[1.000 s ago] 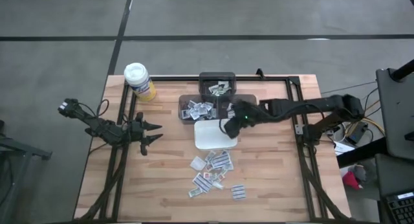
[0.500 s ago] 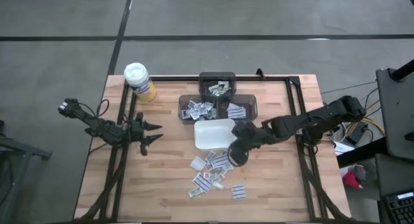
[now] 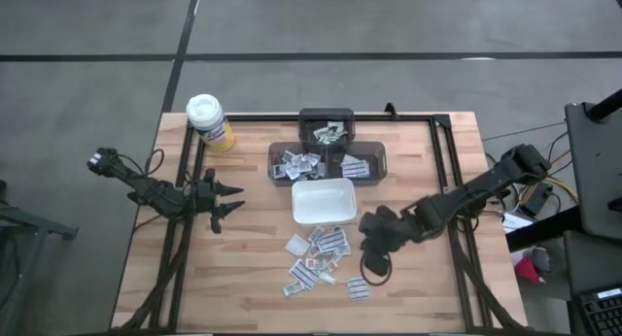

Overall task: Pick & Place First Aid Supplies
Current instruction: Put the blue bandage into the right black bin

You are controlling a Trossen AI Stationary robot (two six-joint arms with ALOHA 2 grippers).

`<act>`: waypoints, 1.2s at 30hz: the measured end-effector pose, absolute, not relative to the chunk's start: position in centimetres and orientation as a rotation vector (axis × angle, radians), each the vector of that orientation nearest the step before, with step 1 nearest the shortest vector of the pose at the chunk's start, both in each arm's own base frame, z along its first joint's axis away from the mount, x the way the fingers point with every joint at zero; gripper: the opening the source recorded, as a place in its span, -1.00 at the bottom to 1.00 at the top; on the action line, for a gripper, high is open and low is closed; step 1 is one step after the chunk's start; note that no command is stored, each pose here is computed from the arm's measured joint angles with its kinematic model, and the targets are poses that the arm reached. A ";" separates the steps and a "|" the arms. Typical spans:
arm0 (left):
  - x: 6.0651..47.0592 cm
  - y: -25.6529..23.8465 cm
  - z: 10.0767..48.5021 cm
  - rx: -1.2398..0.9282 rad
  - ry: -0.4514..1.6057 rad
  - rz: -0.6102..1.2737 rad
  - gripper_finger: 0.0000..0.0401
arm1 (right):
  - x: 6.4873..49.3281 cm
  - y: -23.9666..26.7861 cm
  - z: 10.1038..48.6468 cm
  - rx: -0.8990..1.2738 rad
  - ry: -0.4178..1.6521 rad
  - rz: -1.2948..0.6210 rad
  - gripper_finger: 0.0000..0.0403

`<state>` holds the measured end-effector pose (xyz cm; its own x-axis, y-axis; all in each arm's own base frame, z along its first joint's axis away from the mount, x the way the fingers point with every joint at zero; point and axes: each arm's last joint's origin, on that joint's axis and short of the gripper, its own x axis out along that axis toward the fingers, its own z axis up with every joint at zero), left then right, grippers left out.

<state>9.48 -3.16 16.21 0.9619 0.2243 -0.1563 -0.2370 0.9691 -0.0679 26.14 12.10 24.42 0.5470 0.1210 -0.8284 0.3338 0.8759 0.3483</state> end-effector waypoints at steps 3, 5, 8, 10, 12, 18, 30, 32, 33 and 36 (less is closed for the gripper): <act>9.5 -3.2 16.2 -0.075 0.149 0.233 -0.12 | 25.7 12.4 23.6 0.488 1.037 -0.102 -0.74; 9.5 -3.2 16.2 -0.063 0.151 0.232 -0.12 | 25.4 12.6 23.2 0.450 1.060 -0.065 -0.74; 9.5 -3.2 16.2 -0.062 0.151 0.232 -0.12 | 25.0 12.7 22.5 0.359 1.096 0.011 -0.74; 9.5 -3.1 16.2 -0.061 0.149 0.238 -0.12 | 24.8 12.7 22.3 0.318 1.106 0.047 -0.74; 9.5 -3.1 16.3 -0.064 0.144 0.248 -0.12 | 24.7 12.6 21.9 0.286 1.115 0.061 -0.74; 9.5 -3.1 16.4 -0.084 0.122 0.273 -0.12 | 24.5 12.5 21.4 0.238 1.128 0.080 -0.74; 9.6 -3.1 16.4 -0.044 0.128 0.252 -0.12 | 24.4 12.4 21.2 0.165 1.122 0.126 -0.74; 9.6 -3.2 16.4 -0.033 0.131 0.234 -0.12 | 24.5 12.4 21.2 0.167 1.118 0.125 -0.74; 9.6 -3.2 16.4 -0.023 0.132 0.226 -0.12 | 24.5 12.4 21.2 0.168 1.117 0.126 -0.74; 9.6 -3.4 16.6 -0.010 0.120 0.180 -0.12 | 24.9 12.6 20.8 0.179 1.121 0.118 -0.74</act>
